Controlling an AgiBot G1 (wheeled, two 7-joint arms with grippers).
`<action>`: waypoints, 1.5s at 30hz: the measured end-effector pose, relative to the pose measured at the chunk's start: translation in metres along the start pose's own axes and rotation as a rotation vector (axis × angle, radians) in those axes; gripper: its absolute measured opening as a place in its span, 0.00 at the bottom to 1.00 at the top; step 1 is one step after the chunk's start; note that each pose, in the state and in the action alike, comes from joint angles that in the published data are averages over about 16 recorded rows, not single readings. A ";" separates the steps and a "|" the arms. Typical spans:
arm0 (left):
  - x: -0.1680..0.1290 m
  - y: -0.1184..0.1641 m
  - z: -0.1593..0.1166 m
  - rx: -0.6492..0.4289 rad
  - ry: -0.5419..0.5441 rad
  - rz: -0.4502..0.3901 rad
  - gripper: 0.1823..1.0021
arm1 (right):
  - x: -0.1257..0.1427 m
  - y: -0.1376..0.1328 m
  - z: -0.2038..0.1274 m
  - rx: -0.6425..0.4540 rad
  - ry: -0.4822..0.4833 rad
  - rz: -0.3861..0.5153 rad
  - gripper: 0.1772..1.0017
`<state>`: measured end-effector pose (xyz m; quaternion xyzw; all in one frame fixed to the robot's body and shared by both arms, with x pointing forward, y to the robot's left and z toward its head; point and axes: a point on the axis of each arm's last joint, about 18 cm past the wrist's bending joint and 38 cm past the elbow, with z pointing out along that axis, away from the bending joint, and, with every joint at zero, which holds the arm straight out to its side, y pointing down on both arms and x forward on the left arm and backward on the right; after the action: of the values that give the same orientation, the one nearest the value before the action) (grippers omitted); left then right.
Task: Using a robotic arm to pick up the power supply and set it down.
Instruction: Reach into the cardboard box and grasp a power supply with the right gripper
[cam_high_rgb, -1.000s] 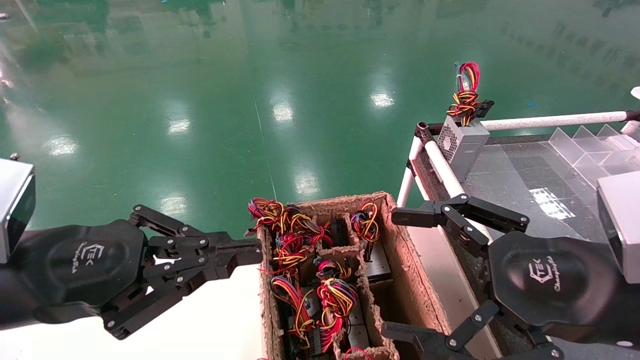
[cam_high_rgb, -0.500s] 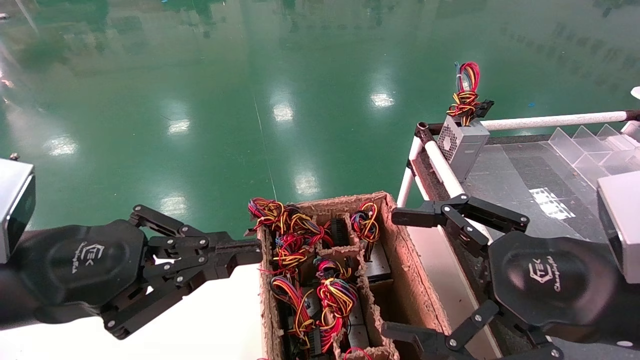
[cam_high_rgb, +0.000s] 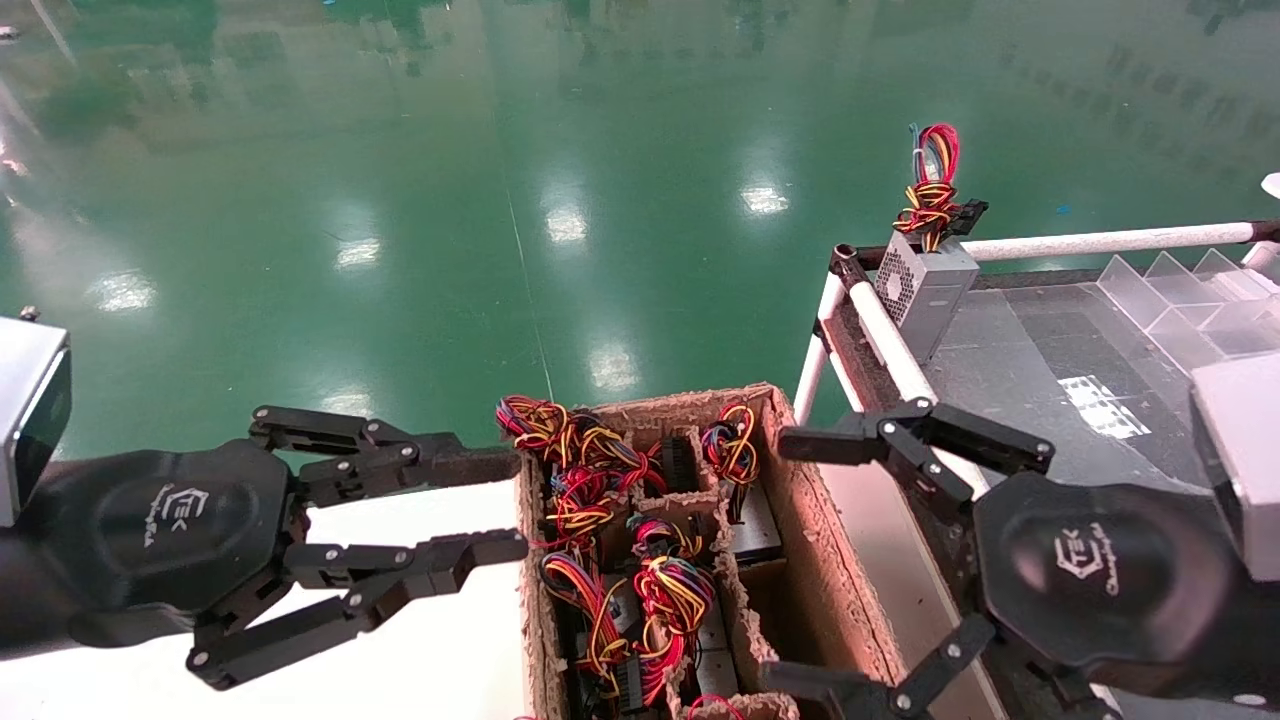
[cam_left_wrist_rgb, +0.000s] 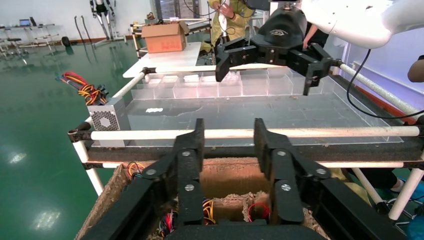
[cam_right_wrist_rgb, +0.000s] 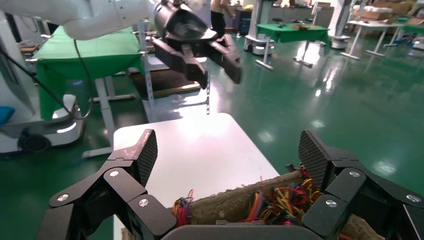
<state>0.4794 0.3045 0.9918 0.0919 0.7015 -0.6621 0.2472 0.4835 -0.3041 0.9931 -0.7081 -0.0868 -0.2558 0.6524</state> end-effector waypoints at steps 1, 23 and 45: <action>0.000 0.000 0.000 0.000 0.000 0.000 0.23 | 0.002 0.001 0.000 -0.006 0.007 0.000 1.00; 0.000 0.000 0.000 0.000 0.000 0.000 0.81 | 0.097 0.067 0.058 -0.324 0.214 0.029 1.00; 0.000 0.000 0.000 0.000 0.000 0.000 1.00 | 0.120 0.110 0.077 -0.406 0.245 0.010 0.79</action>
<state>0.4795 0.3045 0.9918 0.0919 0.7015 -0.6621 0.2472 0.6550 -0.2694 0.9523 -0.7889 0.0496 -0.3488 0.5035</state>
